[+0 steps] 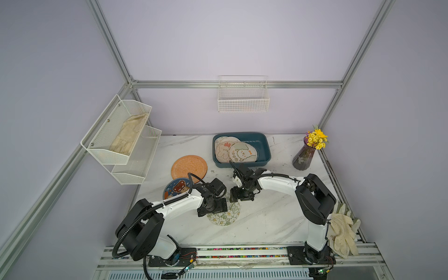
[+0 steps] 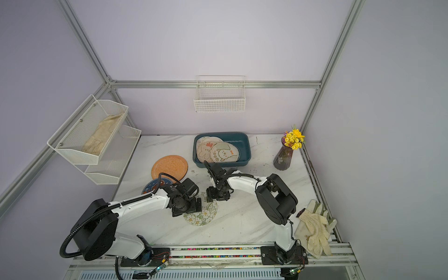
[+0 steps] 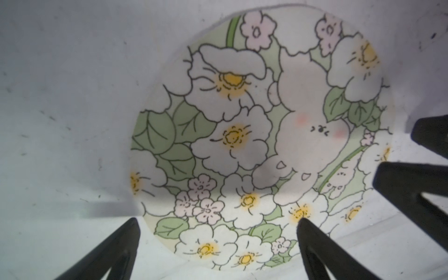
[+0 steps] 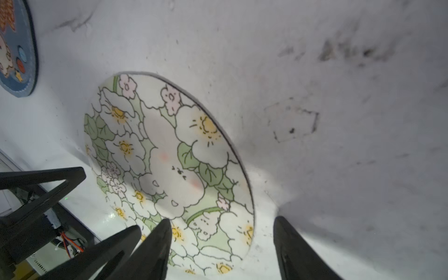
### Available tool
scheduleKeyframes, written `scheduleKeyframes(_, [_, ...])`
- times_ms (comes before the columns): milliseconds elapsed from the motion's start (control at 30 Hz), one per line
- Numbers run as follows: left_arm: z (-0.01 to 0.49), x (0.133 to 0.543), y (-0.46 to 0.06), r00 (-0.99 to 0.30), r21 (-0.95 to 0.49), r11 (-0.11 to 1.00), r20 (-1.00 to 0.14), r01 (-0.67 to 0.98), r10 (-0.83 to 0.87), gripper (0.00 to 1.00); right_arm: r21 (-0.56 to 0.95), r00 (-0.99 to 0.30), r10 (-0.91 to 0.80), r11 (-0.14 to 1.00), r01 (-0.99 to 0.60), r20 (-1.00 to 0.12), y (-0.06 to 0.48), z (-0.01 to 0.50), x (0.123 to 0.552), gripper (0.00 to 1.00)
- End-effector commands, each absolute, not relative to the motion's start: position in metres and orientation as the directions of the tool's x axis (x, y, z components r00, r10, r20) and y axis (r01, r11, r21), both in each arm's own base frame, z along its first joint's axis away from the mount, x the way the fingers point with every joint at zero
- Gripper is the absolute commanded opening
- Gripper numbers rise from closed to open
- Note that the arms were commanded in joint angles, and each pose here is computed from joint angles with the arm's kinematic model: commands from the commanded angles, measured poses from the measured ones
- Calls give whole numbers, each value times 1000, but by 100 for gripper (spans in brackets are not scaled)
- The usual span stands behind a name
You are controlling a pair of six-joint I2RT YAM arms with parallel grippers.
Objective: Put the coasters into the storage box
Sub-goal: Move the coaster to the center of the board, then pick up the coaster from the center of the board.
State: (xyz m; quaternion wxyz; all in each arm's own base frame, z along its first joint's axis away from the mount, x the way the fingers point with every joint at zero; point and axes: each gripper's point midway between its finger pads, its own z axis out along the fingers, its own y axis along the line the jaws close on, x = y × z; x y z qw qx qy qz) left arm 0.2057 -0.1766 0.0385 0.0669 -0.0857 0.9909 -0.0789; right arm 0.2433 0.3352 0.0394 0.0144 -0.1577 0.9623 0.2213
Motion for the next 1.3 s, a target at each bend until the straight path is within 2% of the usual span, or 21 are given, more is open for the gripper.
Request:
scheduleKeyframes(0, [37,208,-173,-969,-170,969,-140,-180,-204,99,372,-945,-311,870,-325,-99,329,27,243,65])
scheduleKeyframes(267, [31,205,-170,-969,-163,968,-125,-190,-211,91,358,-941,-330,871,-336,-80,330,17,236,62])
scheduleKeyframes(533, [24,196,-155,-965,-125,967,-114,-220,-234,94,357,-940,-333,871,-338,-78,332,14,234,62])
scheduleKeyframes(700, [25,202,-161,-955,-201,952,-145,-229,-260,94,355,-940,-336,872,-337,-68,332,11,231,62])
scheduleKeyframes(967, [28,210,-172,-954,-248,946,-161,-210,-254,90,356,-939,-339,872,-335,-54,334,5,226,52])
scheduleKeyframes(1267, [28,211,-173,-955,-252,947,-164,-201,-246,88,361,-940,-339,872,-329,-39,335,0,223,46])
